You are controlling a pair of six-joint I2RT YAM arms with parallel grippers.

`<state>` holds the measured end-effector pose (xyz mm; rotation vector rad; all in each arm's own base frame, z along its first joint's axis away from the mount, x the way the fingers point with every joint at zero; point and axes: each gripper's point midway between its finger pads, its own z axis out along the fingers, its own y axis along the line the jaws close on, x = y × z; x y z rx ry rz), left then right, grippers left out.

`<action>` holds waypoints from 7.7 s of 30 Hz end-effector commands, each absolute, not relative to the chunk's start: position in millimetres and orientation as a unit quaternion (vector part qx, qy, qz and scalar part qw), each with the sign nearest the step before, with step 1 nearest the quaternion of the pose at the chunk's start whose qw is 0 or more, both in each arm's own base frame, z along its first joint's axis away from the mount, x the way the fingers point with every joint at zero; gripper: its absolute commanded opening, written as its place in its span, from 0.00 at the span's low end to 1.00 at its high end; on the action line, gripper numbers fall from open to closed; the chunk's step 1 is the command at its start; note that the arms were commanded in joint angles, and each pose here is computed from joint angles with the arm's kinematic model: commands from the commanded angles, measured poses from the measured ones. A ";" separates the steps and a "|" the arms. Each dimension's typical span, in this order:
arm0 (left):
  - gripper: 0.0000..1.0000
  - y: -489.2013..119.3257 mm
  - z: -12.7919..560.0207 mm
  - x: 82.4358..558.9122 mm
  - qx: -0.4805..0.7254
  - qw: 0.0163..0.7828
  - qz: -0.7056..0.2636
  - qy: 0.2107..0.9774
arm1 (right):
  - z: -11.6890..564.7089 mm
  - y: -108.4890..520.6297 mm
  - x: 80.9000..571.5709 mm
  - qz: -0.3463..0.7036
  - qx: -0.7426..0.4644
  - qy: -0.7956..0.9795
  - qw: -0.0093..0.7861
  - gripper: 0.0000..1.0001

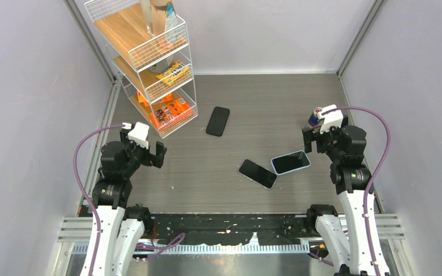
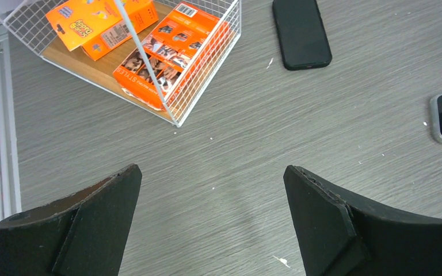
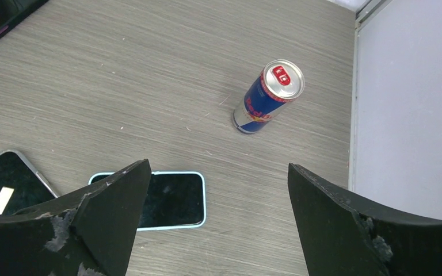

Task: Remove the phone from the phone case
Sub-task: Pick up the phone at the center of the board, then adjust the phone.

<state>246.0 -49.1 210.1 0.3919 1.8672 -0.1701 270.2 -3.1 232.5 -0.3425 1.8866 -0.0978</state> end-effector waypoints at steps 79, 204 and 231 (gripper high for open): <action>0.99 -66.4 202.0 244.4 0.214 0.567 -0.110 0.788 | 26.4 190.9 234.0 0.110 -0.499 0.835 0.203 0.96; 0.67 -316.6 224.5 285.0 0.201 0.206 -0.523 0.802 | 229.6 272.6 286.2 0.147 -0.505 0.728 0.440 0.05; 0.00 -304.7 249.8 273.5 0.317 0.250 -0.509 0.760 | 233.6 250.1 264.4 0.138 -0.513 0.729 0.432 0.95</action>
